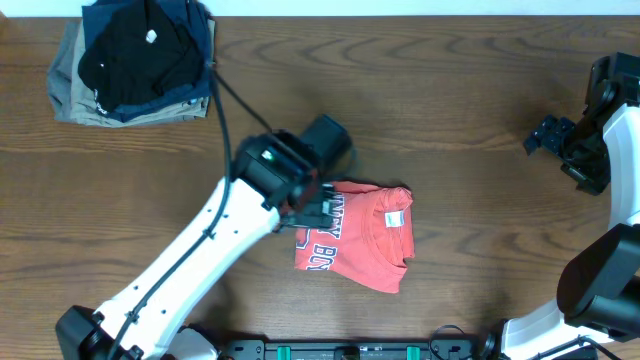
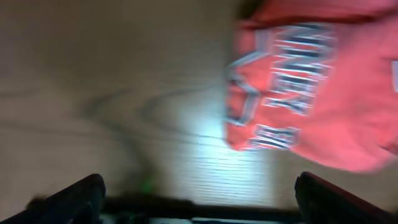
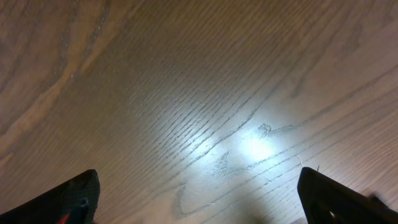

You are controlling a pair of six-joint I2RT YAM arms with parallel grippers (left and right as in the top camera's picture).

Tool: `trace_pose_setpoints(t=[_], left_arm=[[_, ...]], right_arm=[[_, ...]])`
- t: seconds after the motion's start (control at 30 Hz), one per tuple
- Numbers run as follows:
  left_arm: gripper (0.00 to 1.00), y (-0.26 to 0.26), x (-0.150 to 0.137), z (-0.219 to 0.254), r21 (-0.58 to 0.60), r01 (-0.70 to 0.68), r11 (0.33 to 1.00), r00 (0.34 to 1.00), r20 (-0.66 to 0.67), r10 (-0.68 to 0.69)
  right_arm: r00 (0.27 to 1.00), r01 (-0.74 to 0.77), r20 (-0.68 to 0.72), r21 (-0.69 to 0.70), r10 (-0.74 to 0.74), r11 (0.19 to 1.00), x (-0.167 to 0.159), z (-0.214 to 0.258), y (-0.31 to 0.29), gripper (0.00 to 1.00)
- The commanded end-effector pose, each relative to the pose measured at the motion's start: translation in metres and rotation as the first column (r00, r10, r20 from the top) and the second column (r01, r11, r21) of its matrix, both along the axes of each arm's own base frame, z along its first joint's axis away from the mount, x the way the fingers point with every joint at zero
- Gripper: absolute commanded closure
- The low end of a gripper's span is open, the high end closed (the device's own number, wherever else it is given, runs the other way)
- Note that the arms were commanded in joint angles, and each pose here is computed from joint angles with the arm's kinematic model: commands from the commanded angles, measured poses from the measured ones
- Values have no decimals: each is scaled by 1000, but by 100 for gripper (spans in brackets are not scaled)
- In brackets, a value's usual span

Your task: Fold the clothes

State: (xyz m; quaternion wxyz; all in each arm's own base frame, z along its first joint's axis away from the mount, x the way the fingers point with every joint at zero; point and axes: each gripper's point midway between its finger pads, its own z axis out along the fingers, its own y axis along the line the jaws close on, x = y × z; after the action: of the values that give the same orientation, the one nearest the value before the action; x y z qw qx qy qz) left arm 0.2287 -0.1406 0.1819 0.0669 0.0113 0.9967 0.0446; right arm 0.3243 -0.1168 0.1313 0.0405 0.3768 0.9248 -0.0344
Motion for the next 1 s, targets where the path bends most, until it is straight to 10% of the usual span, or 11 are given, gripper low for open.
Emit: trace_pose_setpoints(t=[0.0, 0.2, 0.57, 0.97], left_arm=[[2, 40, 14, -7, 78, -135, 988, 991, 17, 134], [2, 91, 30, -20, 29, -260, 965, 965, -37, 261], [2, 39, 27, -54, -582, 15, 813, 988, -115, -100], [2, 14, 0, -114, -722, 64, 689, 982, -78, -173]], right_arm=[[1000, -3, 10, -7, 3, 1000, 0, 4, -2, 1], [1000, -3, 10, -7, 3, 1000, 0, 4, -2, 1], [1000, -3, 10, -7, 3, 1000, 0, 4, -2, 1], [1000, -3, 10, -7, 3, 1000, 0, 4, -2, 1]])
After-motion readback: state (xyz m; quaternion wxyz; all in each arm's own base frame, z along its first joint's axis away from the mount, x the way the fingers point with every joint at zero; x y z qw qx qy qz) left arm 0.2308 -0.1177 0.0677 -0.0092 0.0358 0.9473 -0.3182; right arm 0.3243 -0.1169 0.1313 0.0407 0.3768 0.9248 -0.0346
